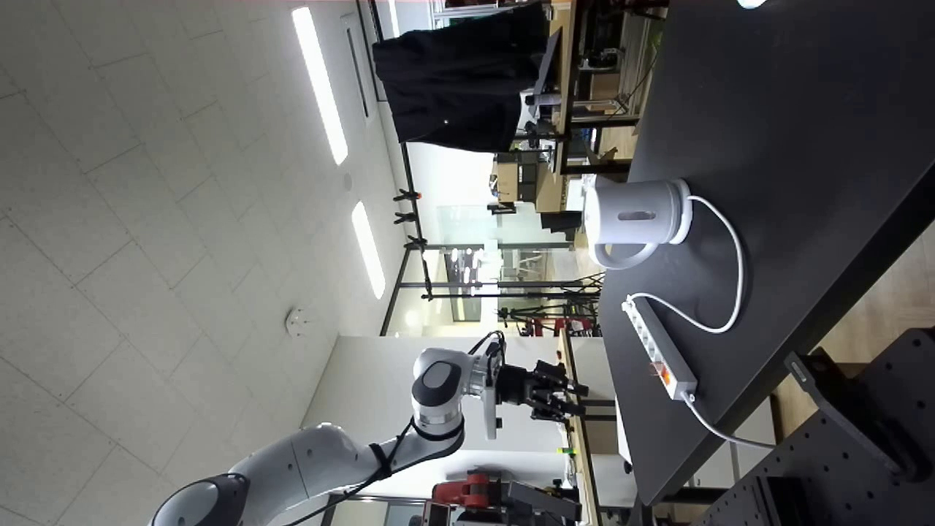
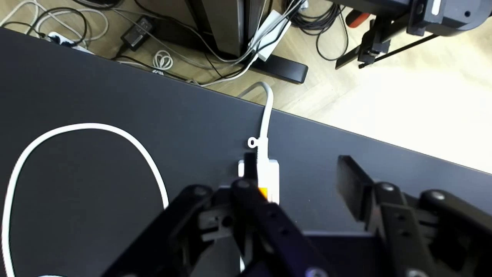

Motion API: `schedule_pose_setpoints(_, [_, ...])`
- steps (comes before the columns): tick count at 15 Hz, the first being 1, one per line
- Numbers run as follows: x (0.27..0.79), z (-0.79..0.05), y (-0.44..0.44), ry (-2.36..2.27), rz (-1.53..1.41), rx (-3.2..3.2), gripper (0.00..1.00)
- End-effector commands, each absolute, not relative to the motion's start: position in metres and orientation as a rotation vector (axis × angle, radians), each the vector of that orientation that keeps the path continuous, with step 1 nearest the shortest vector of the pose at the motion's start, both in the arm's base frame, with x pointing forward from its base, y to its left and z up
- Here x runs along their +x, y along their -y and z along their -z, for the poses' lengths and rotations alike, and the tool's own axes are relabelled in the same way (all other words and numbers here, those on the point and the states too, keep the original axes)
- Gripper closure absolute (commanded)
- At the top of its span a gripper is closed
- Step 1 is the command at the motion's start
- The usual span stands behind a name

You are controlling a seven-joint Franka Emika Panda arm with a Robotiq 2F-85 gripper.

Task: Turn on the last switch on the extension cord

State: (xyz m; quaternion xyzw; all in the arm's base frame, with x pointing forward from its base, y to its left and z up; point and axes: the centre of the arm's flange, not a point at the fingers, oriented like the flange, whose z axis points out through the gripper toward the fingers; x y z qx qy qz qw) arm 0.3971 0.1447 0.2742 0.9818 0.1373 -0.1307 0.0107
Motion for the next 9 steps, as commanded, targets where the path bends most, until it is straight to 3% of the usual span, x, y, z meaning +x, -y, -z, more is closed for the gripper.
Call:
schedule_pose_setpoints(1, [0.394,-0.284,-0.144,-0.372,0.462,3.037,0.13])
schedule_pose_setpoints(2, [0.394,-0.274,-0.144,-0.419,0.442,3.054,0.32])
schedule_pose_setpoints(5, [0.393,-0.274,-0.142,-0.413,0.459,3.051,0.13])
schedule_pose_setpoints(9, [0.393,-0.274,-0.142,-0.412,0.459,3.051,0.13])
